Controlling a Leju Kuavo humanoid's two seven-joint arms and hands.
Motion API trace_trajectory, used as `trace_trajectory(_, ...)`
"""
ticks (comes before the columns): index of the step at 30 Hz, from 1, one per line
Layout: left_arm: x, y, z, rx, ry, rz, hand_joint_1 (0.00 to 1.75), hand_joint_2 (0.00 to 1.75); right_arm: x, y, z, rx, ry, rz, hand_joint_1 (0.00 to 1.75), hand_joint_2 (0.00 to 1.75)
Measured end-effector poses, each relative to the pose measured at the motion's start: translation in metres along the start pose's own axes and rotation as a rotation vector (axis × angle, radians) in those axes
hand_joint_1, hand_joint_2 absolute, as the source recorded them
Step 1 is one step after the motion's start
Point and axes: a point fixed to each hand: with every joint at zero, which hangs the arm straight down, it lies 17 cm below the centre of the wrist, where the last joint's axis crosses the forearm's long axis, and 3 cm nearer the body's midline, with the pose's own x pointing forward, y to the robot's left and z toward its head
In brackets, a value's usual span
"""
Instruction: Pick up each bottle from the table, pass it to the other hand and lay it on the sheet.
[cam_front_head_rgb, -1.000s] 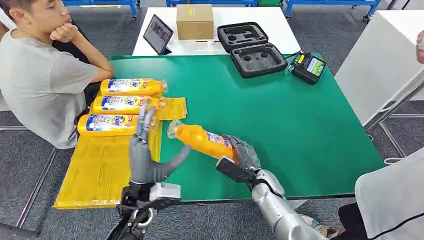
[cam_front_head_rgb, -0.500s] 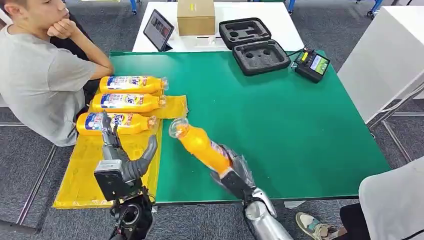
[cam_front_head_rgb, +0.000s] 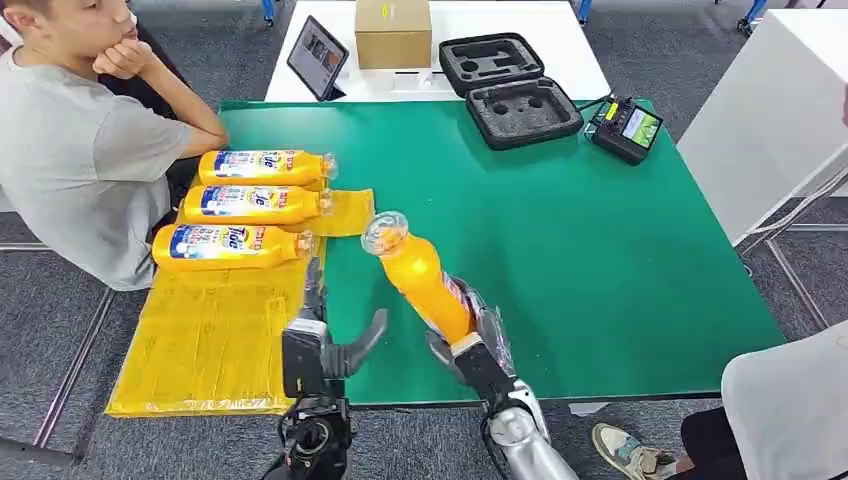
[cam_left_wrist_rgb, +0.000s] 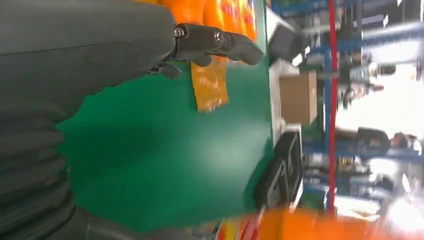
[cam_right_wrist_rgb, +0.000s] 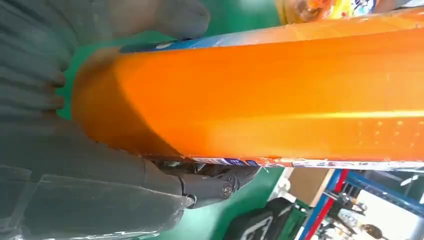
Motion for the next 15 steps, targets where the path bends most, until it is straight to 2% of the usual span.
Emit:
trace_trajectory(10,0.01,-0.026,0.008,-0.096,-0.038,0.004,0.0,1.75,-0.002,0.004,-0.014,0.015,0.001,0.009,1.75,1.75)
trace_trajectory(15,0.008,-0.036,0.011,-0.131,-0.001,0.094,0.0,1.75,-0.01,0.016,-0.014,0.048,0.015,0.048,1.75,1.75)
